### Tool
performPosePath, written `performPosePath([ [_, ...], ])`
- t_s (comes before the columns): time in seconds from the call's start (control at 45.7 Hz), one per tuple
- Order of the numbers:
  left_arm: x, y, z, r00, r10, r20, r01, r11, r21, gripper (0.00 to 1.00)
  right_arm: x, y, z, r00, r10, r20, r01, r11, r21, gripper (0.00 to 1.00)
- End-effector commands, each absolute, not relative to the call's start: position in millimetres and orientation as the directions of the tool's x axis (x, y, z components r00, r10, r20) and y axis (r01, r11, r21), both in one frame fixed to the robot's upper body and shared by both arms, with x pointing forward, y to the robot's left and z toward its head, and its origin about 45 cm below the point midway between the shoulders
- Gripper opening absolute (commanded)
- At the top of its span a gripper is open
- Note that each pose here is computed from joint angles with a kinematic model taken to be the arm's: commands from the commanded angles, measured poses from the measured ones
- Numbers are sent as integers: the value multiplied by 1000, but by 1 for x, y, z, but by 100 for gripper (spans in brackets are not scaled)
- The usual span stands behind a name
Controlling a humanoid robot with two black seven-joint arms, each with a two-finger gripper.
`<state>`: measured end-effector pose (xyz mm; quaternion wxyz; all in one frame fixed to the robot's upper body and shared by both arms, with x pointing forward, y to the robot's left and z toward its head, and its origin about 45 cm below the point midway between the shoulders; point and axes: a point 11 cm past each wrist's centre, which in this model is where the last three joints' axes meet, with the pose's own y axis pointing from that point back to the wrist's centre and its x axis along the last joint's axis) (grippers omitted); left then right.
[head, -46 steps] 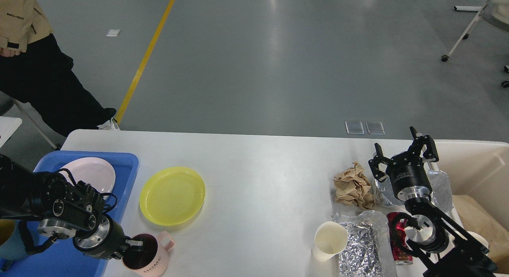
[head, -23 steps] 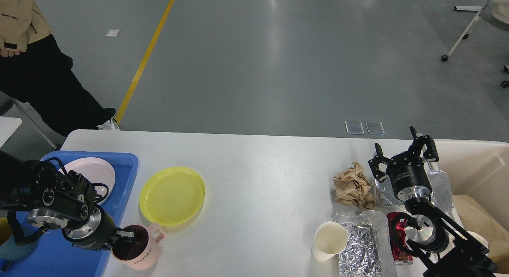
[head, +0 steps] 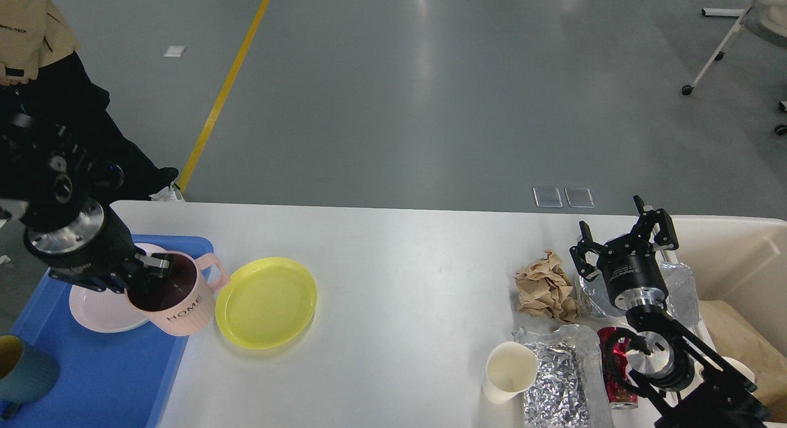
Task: Tidy desktop
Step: 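Lift the pink mug and set it on the tray corner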
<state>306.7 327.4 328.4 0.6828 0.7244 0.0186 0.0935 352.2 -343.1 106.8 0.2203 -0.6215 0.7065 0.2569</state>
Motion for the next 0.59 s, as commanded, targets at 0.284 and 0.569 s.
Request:
performPosePath([
  [0.284,301,308,422,984,134,116,-114,-22,993,0,352,-343,106,-132,-765,-630,-991,96,91,100],
  [0.569,303,365,398,953,286,98,-104,3,995,0,352,-343,107,-130,-765,-631,-991,95,90,100],
])
